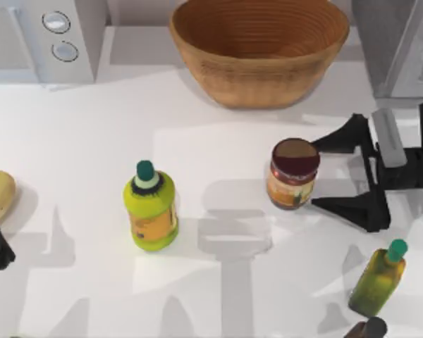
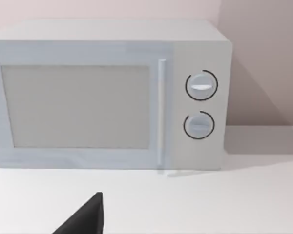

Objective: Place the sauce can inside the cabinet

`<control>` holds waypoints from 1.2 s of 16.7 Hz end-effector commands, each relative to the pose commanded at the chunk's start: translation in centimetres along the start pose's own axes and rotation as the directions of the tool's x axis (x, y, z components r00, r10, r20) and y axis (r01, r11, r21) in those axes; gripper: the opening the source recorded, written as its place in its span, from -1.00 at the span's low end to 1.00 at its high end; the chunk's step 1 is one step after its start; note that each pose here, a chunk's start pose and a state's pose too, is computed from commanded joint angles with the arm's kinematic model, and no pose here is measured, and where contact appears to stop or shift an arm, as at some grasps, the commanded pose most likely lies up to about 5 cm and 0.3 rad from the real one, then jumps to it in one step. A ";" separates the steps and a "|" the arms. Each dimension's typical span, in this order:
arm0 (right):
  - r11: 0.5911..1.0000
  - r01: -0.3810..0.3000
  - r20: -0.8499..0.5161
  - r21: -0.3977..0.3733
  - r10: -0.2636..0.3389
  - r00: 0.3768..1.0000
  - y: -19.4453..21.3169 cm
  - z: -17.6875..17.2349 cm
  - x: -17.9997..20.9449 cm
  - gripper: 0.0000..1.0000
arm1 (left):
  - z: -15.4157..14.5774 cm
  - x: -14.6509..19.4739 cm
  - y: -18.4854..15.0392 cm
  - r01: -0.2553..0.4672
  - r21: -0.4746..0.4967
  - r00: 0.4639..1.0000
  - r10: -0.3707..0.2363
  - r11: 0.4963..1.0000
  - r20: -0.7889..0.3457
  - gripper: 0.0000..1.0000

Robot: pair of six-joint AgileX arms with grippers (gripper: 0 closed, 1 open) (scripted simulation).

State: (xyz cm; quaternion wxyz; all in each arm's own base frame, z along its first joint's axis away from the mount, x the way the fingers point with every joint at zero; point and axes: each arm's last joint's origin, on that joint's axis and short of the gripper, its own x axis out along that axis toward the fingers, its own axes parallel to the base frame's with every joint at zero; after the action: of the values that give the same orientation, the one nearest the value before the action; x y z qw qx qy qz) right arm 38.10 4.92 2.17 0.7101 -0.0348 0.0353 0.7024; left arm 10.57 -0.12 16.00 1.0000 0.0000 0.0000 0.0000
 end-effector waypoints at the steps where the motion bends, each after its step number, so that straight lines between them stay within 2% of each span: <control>1: 1.000 0.000 0.000 -0.001 0.000 1.000 -0.1 -0.2 0.3 1.00 | 0.0 0.0 0.0 0.000 0.000 1.000 0.000 1.000 0.000 1.00; 12: 1.000 -0.001 -0.001 -0.001 0.001 1.000 0.3 0.2 5.3 1.00 | 0.0 0.0 0.0 0.000 0.000 1.000 0.000 1.000 0.000 1.00; 17: 1.000 -0.001 -0.001 0.000 0.001 1.000 0.4 0.3 5.6 1.00 | 0.0 0.0 0.0 0.000 0.000 1.000 0.000 1.000 0.000 1.00; 20: 1.000 -0.001 -0.001 0.000 0.001 1.000 0.4 0.3 5.6 0.55 | 0.0 0.0 0.0 0.000 0.000 1.000 0.000 1.000 0.000 1.00</control>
State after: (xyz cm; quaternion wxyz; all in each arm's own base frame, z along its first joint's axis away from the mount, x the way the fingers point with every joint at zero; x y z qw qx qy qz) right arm 37.77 10.49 1.91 0.7098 -0.0351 0.0354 0.7027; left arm 10.57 -0.12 16.00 1.0000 0.0000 0.0000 0.0000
